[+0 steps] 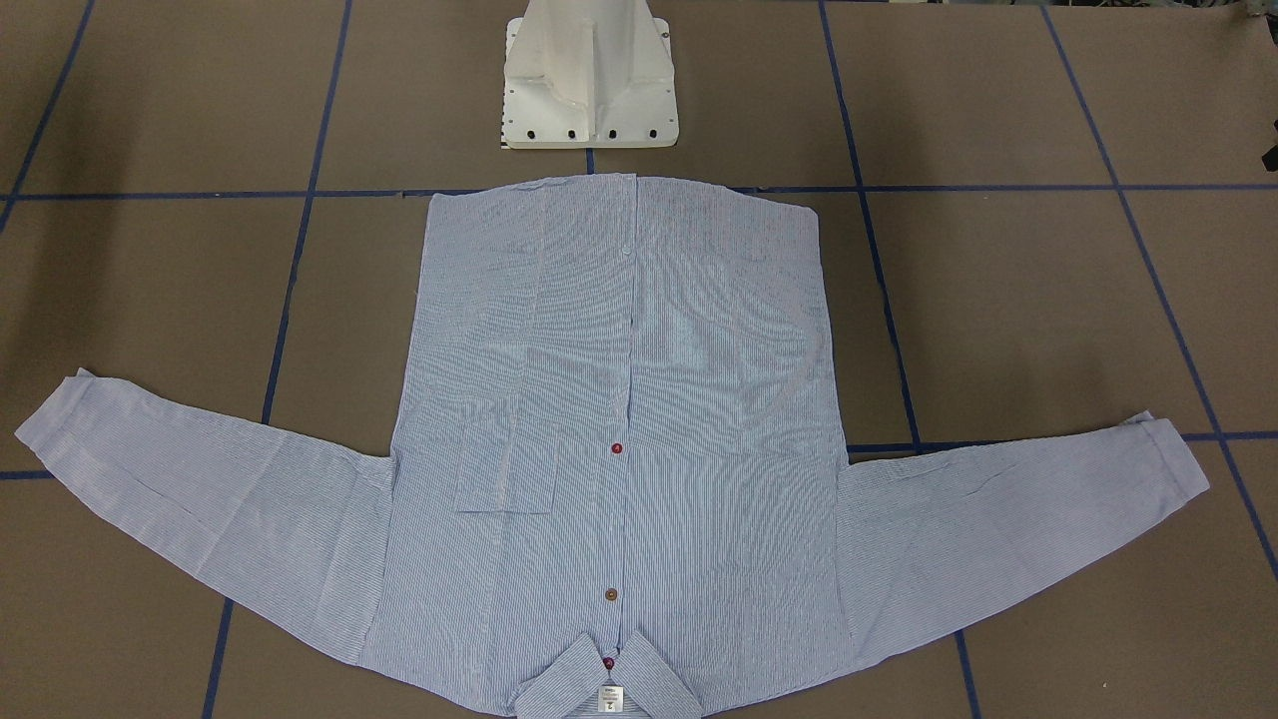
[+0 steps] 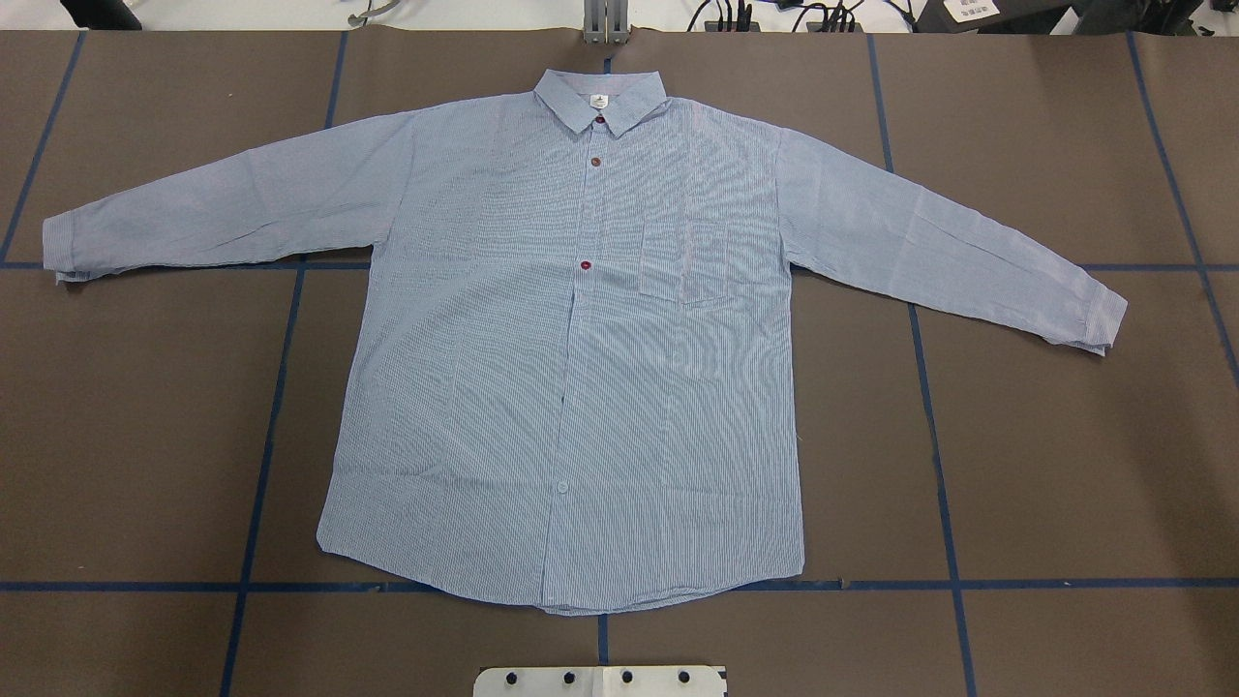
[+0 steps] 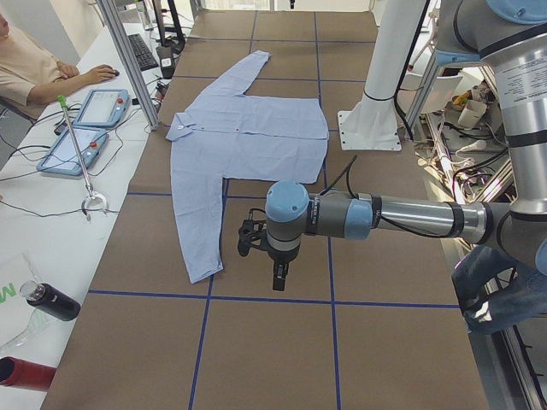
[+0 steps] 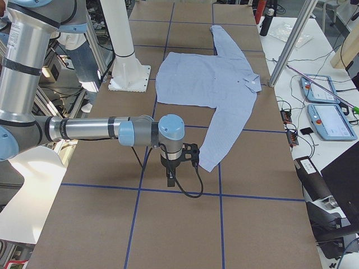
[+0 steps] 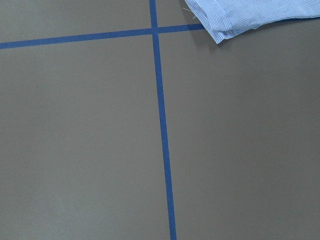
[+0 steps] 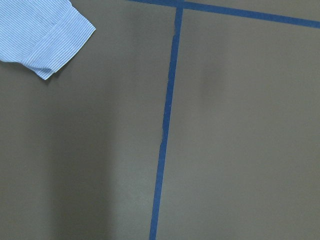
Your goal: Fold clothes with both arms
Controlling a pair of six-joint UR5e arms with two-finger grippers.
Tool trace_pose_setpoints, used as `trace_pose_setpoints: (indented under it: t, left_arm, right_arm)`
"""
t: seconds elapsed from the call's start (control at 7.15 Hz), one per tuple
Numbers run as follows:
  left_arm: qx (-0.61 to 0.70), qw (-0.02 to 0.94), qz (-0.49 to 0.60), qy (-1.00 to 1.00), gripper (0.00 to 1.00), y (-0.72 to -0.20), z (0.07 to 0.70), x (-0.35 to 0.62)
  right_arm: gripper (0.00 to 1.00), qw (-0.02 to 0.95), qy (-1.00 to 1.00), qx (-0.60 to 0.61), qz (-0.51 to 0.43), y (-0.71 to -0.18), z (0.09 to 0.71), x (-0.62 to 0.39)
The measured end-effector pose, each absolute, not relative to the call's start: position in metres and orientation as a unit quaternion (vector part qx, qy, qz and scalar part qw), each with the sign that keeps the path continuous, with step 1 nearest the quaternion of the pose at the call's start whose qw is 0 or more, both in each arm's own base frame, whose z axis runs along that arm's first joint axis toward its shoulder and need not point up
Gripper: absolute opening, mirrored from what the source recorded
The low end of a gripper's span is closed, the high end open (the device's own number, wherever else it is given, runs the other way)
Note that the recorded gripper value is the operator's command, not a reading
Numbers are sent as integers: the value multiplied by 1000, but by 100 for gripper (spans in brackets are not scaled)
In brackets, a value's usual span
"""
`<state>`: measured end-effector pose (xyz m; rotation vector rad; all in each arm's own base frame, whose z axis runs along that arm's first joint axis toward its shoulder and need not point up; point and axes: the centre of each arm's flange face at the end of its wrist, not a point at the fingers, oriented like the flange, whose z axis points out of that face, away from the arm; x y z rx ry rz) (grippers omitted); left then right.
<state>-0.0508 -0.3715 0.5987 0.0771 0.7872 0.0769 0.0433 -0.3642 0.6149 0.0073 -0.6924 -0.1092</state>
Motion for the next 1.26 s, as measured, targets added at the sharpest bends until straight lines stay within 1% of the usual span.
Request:
trace_pose_setpoints:
  t: [0.98, 1.26]
  left_arm:
    - [103, 916, 64, 383, 100, -385, 562, -50]
    - [140, 910, 81, 381, 100, -398, 547, -50]
  right_arm:
    - [100, 938, -342, 11, -56, -369, 608, 42]
    - [100, 929, -358, 60, -74, -388, 586, 38]
